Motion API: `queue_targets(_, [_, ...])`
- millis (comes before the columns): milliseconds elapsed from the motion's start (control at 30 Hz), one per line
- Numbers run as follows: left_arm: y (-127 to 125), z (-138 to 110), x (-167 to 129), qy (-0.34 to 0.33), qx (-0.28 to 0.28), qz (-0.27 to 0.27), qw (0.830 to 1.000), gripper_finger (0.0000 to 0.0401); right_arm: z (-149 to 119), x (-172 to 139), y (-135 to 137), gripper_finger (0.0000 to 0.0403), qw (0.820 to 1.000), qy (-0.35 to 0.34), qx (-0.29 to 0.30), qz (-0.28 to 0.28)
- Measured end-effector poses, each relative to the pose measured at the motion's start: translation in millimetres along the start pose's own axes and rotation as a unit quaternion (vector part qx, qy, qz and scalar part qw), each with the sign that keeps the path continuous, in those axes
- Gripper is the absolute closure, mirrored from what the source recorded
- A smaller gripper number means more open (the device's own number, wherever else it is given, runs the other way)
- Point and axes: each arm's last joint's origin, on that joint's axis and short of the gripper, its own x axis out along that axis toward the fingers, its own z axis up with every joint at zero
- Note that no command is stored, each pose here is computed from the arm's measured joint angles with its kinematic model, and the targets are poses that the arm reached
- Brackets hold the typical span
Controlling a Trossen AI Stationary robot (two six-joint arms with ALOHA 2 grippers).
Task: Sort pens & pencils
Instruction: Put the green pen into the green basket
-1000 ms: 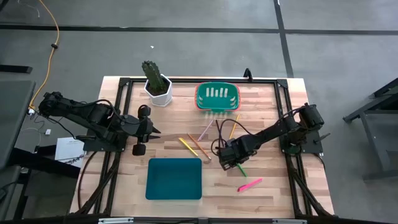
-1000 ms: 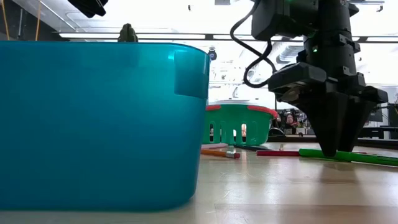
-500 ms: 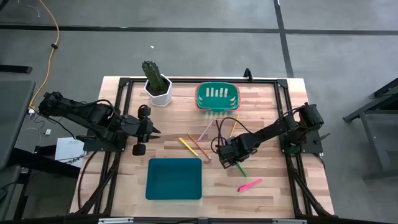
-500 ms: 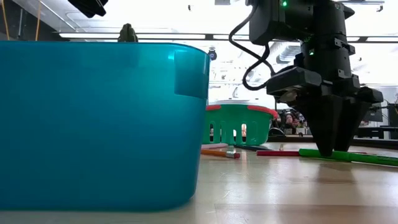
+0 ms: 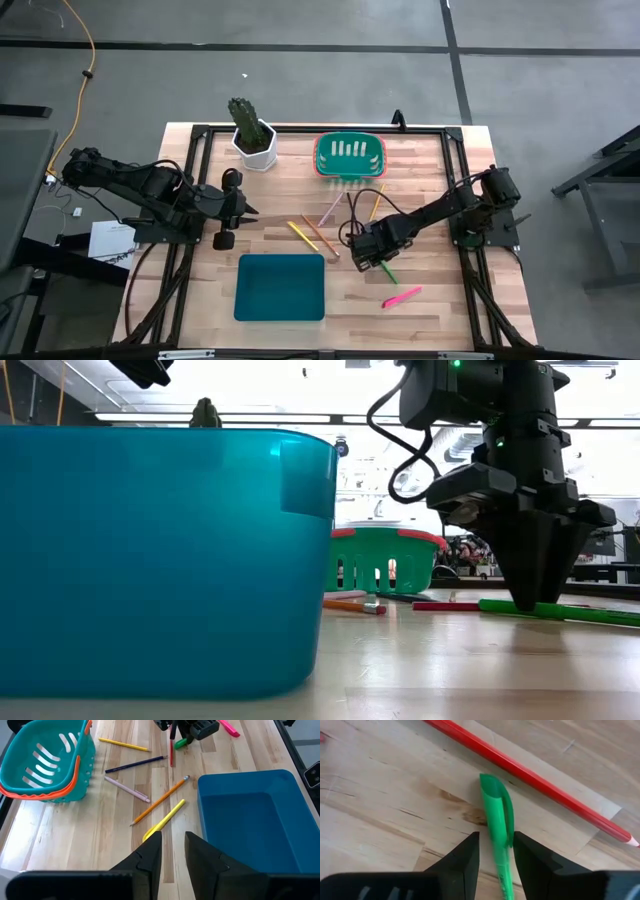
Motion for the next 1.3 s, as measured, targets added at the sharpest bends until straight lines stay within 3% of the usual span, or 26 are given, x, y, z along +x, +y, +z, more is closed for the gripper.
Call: queue_targets(1300, [0, 0, 0, 0.000, 0.000, 0.000, 1.000, 0.0329, 14, -2, -8, 0.0288, 1.000, -0.005, 0.011, -0.026])
